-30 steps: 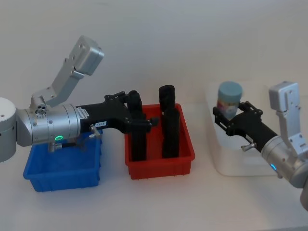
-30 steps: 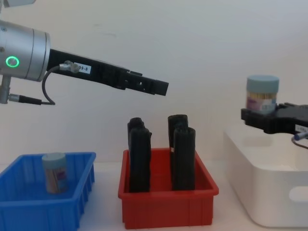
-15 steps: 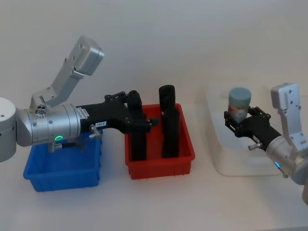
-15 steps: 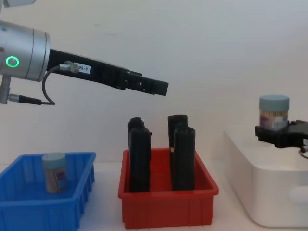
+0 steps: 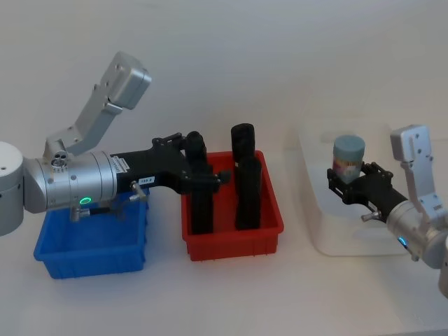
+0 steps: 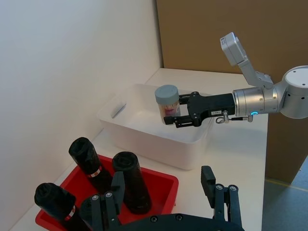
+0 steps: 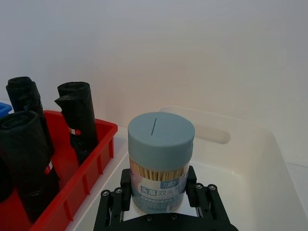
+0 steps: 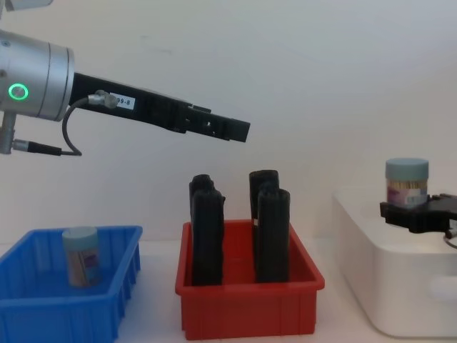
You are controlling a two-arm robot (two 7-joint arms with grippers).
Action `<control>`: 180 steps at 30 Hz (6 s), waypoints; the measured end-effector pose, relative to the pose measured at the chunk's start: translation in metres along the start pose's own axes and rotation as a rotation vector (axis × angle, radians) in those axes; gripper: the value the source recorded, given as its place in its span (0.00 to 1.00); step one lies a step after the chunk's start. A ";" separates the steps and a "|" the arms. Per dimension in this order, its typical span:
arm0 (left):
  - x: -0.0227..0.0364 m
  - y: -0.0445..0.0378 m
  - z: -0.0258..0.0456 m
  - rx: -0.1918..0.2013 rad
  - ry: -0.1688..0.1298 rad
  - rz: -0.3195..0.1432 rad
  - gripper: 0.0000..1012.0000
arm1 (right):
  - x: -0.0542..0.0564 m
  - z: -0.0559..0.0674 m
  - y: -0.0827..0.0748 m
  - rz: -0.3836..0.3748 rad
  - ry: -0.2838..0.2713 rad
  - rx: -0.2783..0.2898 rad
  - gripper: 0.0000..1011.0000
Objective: Pick the cotton swabs from the blue box and place them into the white box.
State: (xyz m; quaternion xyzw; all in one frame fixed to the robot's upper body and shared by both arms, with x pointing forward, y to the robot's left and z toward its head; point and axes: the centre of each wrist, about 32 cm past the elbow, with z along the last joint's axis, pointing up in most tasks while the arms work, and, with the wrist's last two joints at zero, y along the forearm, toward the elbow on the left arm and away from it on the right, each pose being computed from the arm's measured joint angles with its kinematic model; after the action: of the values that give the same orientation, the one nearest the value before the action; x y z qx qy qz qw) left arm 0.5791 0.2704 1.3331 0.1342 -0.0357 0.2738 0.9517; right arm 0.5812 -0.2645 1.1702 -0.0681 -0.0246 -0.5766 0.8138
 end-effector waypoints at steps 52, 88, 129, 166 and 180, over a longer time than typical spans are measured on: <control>0.0000 0.0000 0.0000 0.000 0.000 0.000 0.99 | -0.002 0.019 -0.031 -0.071 0.003 0.247 0.99; 0.0000 0.0000 0.0000 0.000 0.000 0.000 0.99 | -0.003 0.023 -0.038 -0.083 0.006 0.279 0.99; -0.0552 -0.0256 -0.0531 -0.068 -0.064 0.277 0.99 | -0.059 0.016 -0.109 -0.016 0.063 0.164 0.99; -0.1273 -0.0428 -0.1029 -0.201 -0.057 0.584 0.99 | -0.069 0.017 -0.122 -0.003 0.076 0.143 0.99; -0.1291 -0.0429 -0.1042 -0.205 -0.056 0.593 0.99 | -0.069 0.017 -0.122 -0.002 0.075 0.143 0.99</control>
State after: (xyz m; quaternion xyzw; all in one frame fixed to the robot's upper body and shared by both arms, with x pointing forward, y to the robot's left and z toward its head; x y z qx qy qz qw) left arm 0.4918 0.1981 1.2045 0.0286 -0.1269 0.5307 0.8375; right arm 0.4434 -0.2371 1.1887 0.0122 -0.0352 -0.5765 0.8163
